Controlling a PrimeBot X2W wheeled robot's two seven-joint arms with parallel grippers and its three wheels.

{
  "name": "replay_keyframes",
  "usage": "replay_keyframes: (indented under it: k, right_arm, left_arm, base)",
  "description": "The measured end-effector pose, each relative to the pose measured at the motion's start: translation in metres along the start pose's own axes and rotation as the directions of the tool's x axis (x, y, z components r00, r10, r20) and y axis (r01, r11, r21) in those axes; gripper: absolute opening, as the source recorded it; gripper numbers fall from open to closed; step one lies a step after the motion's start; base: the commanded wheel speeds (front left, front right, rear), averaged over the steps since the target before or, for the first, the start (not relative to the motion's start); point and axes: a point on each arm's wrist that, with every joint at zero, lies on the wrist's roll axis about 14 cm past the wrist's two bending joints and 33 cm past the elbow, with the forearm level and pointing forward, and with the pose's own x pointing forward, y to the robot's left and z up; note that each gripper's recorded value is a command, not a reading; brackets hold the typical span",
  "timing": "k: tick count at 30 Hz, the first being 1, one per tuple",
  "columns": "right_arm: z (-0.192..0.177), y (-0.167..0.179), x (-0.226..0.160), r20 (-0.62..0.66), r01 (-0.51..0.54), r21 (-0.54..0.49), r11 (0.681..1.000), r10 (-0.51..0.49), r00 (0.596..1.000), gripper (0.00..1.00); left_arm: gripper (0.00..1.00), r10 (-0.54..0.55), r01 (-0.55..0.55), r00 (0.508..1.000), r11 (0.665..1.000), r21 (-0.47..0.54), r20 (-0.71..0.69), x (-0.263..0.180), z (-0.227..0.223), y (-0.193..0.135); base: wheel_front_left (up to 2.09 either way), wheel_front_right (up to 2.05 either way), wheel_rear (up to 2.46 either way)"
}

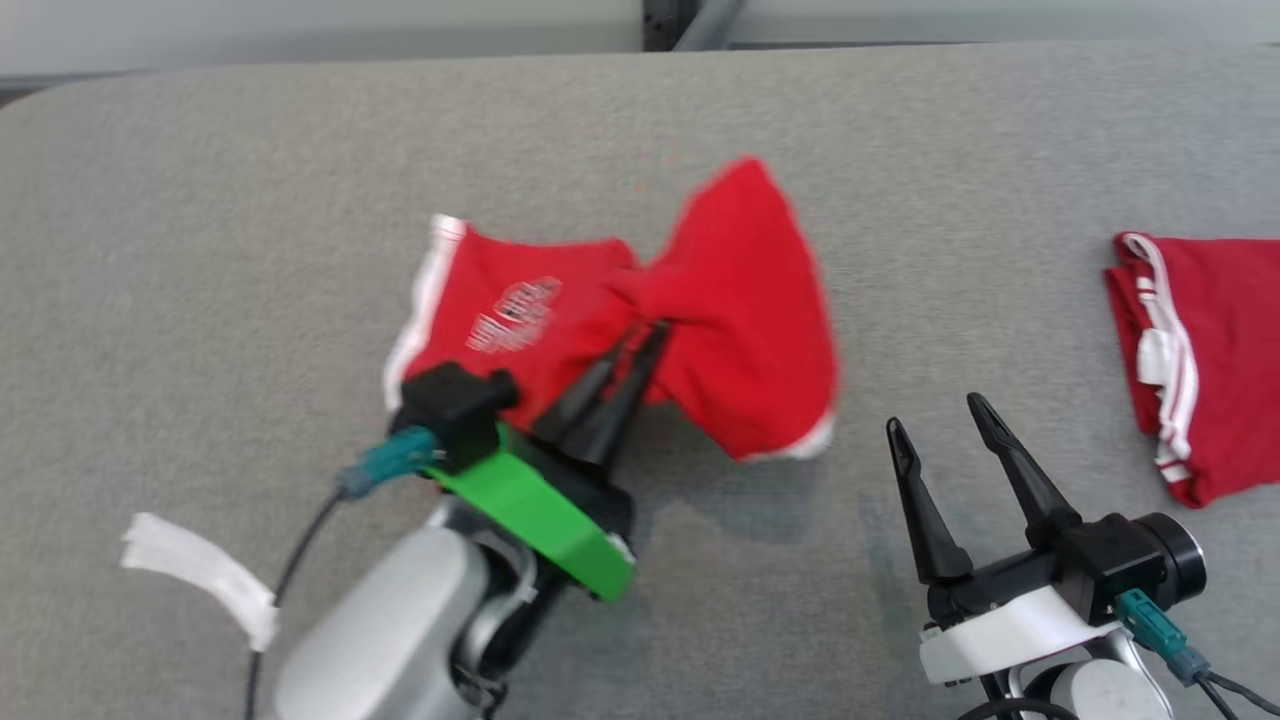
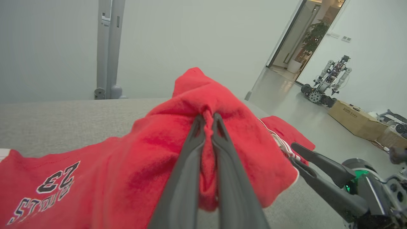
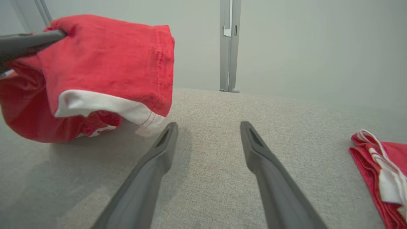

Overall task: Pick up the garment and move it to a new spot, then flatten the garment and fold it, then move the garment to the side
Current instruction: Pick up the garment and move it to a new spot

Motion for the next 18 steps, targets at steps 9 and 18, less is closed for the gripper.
replay_keyframes:
  k: [9,18]
  right_arm:
    - [0.014,-0.029,-0.031,0.022,0.131,-0.010,0.991,-0.131,0.991,1.00]
    - [0.012,-0.040,-0.057,0.004,0.204,-0.002,0.979,-0.204,0.979,1.00]
  left_arm:
    - [0.00,-0.027,0.014,0.971,0.998,-0.057,-0.237,0.020,-0.084,-0.042]
    - [0.64,0.115,-0.102,0.924,0.993,0.053,-0.364,0.018,-0.137,-0.004]
  base:
    - [0.00,0.00,0.00]
    - [0.00,0.00,0.00]
